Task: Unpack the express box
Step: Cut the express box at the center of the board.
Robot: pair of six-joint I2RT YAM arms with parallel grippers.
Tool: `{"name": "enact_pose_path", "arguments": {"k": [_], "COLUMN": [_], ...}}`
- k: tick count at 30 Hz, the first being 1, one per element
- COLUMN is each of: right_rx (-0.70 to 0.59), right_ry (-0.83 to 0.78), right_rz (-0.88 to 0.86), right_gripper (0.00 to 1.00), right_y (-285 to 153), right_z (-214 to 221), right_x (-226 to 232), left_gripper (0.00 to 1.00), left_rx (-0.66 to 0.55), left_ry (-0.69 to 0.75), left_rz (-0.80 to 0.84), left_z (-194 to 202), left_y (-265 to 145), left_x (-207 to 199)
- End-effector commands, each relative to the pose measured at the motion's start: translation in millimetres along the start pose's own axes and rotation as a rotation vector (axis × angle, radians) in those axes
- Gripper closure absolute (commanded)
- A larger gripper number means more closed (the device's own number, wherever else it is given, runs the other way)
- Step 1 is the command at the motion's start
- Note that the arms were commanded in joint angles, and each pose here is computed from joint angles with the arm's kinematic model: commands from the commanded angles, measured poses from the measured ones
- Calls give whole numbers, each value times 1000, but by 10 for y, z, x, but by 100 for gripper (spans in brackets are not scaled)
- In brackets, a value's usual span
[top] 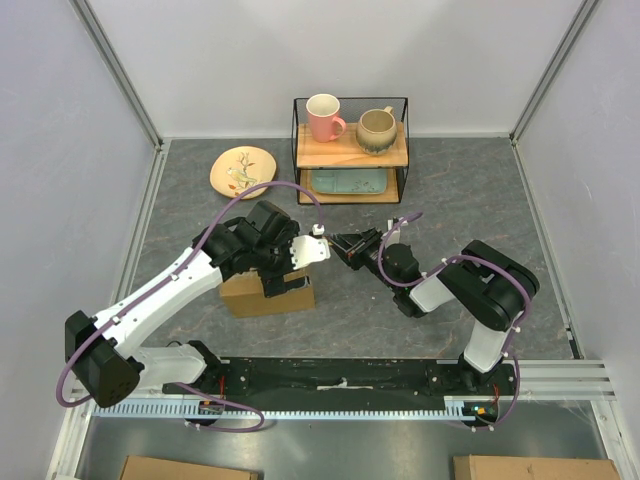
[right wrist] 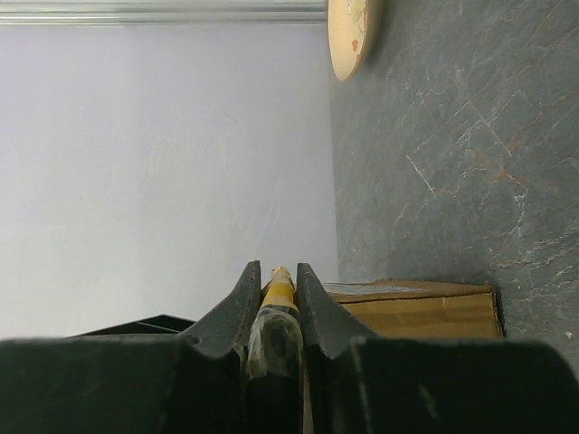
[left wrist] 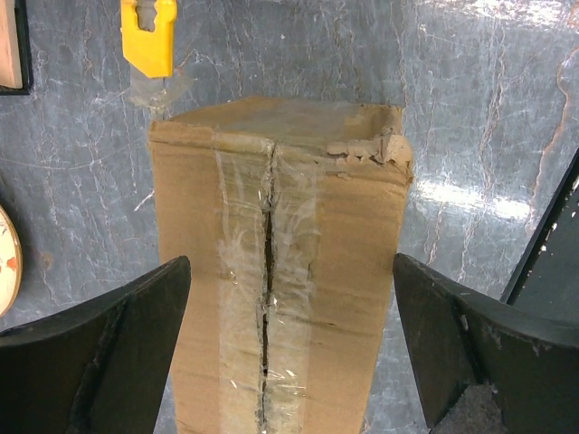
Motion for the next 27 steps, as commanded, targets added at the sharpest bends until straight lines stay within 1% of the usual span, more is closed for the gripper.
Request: {"name": "enact_pose_path", "arguments": {"k": [1,13,20,27], "right_rx": [-2,37,49,45], "right_ry": [44,59,75,82], "right_rz": [-511,-500,-471,-472], "right_gripper": [100,100,100,100], "right_y": [-135,-255,-340,-454], "right_z": [6,122,136,121], "right_x": [784,774,711,729], "left_gripper": [0,1,12,17], "left_rx": [-16,9,30,44], "left_ry": [9,9,7,0], "left_rz": [-35,-37,-46,-49], "left_z": [-28,8,25,27], "left_y": [47,102,152,190], "left_x": [58,62,73,85]}}
Point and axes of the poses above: each gripper's point midway between its finger pads, its own y axis out along the fingers, its own x axis along the line the jaws close on, z = x × y, the point moved 10 cm from there along -y, back along the fingers, and after that the axes turned 4 degrees about -y, right-handed, at the moved point
